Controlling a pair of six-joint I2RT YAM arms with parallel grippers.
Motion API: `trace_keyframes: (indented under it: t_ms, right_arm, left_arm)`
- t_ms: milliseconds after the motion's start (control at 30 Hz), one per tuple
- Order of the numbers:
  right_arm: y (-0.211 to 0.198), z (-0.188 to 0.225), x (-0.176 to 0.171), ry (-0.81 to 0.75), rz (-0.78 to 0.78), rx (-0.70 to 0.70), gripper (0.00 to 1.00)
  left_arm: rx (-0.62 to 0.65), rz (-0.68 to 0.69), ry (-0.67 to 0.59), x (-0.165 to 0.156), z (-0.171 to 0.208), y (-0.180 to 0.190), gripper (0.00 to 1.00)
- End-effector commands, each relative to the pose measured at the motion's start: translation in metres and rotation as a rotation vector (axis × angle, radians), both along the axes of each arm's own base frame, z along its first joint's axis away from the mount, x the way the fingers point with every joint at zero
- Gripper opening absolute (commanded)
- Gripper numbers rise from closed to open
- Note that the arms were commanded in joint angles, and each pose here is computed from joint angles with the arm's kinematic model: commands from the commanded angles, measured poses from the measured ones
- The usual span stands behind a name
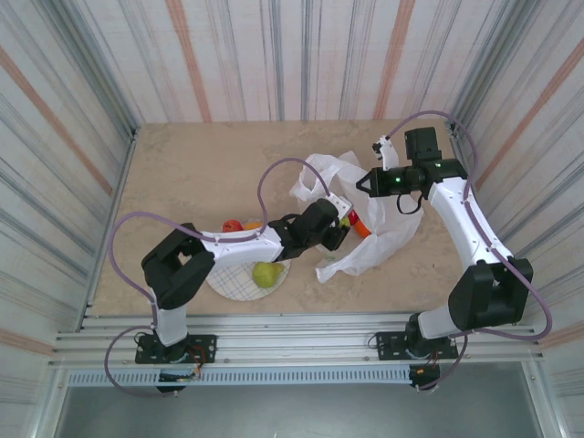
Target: Place the fruits into the plastic bag
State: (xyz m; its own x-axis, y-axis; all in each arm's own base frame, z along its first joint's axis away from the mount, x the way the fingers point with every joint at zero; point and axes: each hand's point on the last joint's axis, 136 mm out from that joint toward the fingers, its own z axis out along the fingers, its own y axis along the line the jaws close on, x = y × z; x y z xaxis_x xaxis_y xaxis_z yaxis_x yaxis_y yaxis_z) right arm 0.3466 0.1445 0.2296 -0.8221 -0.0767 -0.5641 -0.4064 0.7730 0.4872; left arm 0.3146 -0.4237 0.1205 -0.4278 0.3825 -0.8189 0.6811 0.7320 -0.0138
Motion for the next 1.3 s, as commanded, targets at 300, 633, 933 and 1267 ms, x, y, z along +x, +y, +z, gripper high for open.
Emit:
trace_keyframes:
  t_ms: [300,633,933,1267]
  right_arm:
    - [0.005,0.008,-0.001,0.006,0.005,0.053,0.0]
    - [0.005,0.009,-0.001,0.007,0.008,0.052,0.0]
    - [0.005,0.007,-0.001,0.011,0.012,0.054,0.0]
    - [0.003,0.006,-0.003,0.009,0.009,0.049,0.0]
  left_arm:
    - [-0.092,0.209,-0.189,0.077,0.014,-0.016,0.5]
    - [-0.07,0.34,-0.198,0.113,-0.01,-0.01,0.52]
    - [-0.093,0.339,-0.161,0.127,-0.028,-0.022,0.61]
    - [-0.118,0.306,-0.137,0.116,-0.009,-0.019,0.76]
